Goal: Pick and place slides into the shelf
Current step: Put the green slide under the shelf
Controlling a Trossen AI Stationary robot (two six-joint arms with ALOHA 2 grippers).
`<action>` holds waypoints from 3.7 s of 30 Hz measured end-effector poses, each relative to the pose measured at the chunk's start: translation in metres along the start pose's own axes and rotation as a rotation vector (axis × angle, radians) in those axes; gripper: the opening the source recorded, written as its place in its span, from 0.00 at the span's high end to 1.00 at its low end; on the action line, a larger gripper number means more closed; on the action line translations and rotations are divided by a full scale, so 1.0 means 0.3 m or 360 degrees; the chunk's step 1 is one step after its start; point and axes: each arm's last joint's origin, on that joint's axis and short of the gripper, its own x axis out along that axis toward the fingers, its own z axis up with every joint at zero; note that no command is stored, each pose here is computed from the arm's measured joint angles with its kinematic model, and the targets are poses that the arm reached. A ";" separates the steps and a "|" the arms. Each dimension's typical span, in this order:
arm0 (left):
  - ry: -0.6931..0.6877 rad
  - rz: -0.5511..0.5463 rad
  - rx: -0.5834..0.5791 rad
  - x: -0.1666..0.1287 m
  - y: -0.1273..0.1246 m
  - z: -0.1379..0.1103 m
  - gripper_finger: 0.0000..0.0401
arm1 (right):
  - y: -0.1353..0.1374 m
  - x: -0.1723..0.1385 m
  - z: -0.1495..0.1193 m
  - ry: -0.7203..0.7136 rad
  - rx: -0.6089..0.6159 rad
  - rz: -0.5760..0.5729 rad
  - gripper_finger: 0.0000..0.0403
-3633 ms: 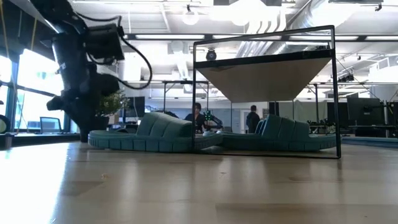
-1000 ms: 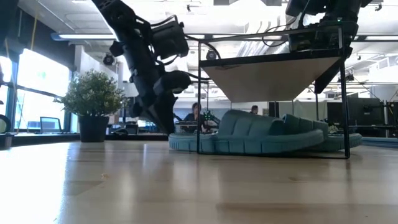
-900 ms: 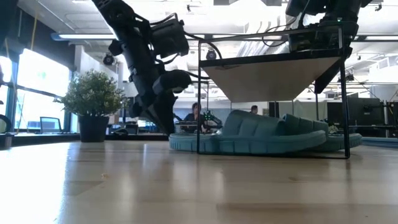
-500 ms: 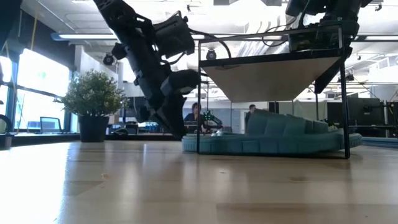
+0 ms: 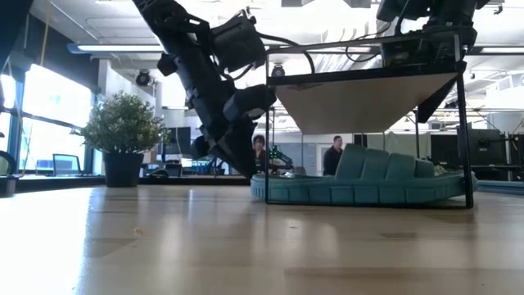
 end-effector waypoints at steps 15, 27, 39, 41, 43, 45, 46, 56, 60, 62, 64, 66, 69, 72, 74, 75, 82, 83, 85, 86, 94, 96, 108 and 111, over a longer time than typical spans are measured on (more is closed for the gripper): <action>0.0067 -0.0043 0.0035 0.025 -0.011 -0.016 1.00 | -0.030 -0.083 -0.078 0.0017 0.0272 -0.0084 1.00; 0.0055 -0.0050 0.0071 0.025 -0.012 -0.014 1.00 | -0.056 -0.042 -0.226 0.0156 0.0255 0.0037 1.00; 0.0056 -0.0057 0.0094 0.026 -0.012 -0.014 1.00 | -0.057 0.102 -0.274 -0.0008 0.0309 -0.0117 1.00; 0.0057 -0.0057 0.0095 0.026 -0.012 -0.014 1.00 | -0.055 0.118 -0.283 -0.0031 0.0363 -0.0134 1.00; 0.0057 -0.0057 0.0097 0.026 -0.012 -0.014 1.00 | -0.054 0.139 -0.291 -0.0043 0.0429 -0.0107 1.00; 0.0056 -0.0057 0.0098 0.026 -0.012 -0.014 1.00 | -0.053 0.163 -0.307 -0.0028 0.0484 -0.0088 1.00; 0.0056 -0.0057 0.0098 0.026 -0.012 -0.014 1.00 | -0.052 0.173 -0.315 -0.0027 0.0500 -0.0088 1.00; 0.0060 -0.0066 0.0122 0.026 -0.012 -0.015 1.00 | -0.036 0.190 -0.325 -0.0112 0.0615 -0.0094 1.00; 0.0060 -0.0068 0.0123 0.026 -0.012 -0.015 1.00 | -0.036 0.190 -0.324 -0.0127 0.0732 -0.0096 1.00; 0.0060 -0.0069 0.0123 0.026 -0.012 -0.015 1.00 | -0.036 0.190 -0.323 -0.0138 0.0765 -0.0097 1.00; 0.0058 -0.0071 0.0124 0.026 -0.013 -0.014 1.00 | -0.035 0.190 -0.320 -0.0152 0.0776 -0.0090 1.00; 0.0052 -0.0075 0.0125 0.026 -0.013 -0.013 1.00 | -0.030 0.190 -0.313 -0.0179 0.0758 -0.0064 1.00; 0.0046 -0.0087 0.0147 0.026 -0.016 -0.012 1.00 | -0.026 0.196 -0.304 -0.0205 0.0695 -0.0065 1.00; 0.0036 -0.0126 0.0172 0.026 -0.020 -0.008 1.00 | -0.028 0.201 -0.307 -0.0207 0.0664 -0.0131 1.00; 0.0033 -0.0141 0.0174 0.026 -0.023 -0.007 1.00 | -0.025 0.200 -0.308 -0.0261 0.0619 -0.0182 1.00; 0.0033 -0.0141 0.0174 0.026 -0.023 -0.007 1.00 | -0.022 0.197 -0.308 -0.0299 0.0597 -0.0203 1.00; 0.0039 -0.0144 0.0178 0.026 -0.022 -0.008 1.00 | -0.036 0.184 -0.360 -0.0182 0.0651 -0.0344 1.00; 0.0039 -0.0144 0.0183 0.026 -0.022 -0.008 1.00 | -0.036 0.185 -0.368 -0.0145 0.0658 -0.0342 1.00; 0.0039 -0.0143 0.0184 0.026 -0.022 -0.008 1.00 | -0.030 0.185 -0.374 -0.0118 0.0645 -0.0323 1.00; 0.0040 -0.0143 0.0184 0.026 -0.022 -0.008 1.00 | -0.025 0.185 -0.372 -0.0128 0.0630 -0.0304 1.00; 0.0039 -0.0141 0.0188 0.026 -0.022 -0.008 1.00 | -0.014 0.252 -0.380 -0.0181 0.0602 -0.0214 1.00; 0.0040 -0.0140 0.0189 0.026 -0.021 -0.008 1.00 | -0.015 0.272 -0.392 -0.0221 0.0617 -0.0196 1.00; 0.0044 -0.0147 0.0188 0.026 -0.021 -0.008 1.00 | -0.012 0.297 -0.409 -0.0400 0.0555 -0.0195 1.00; 0.0030 -0.0155 0.0188 0.026 -0.023 -0.006 1.00 | -0.010 0.301 -0.404 -0.0454 0.0600 -0.0175 1.00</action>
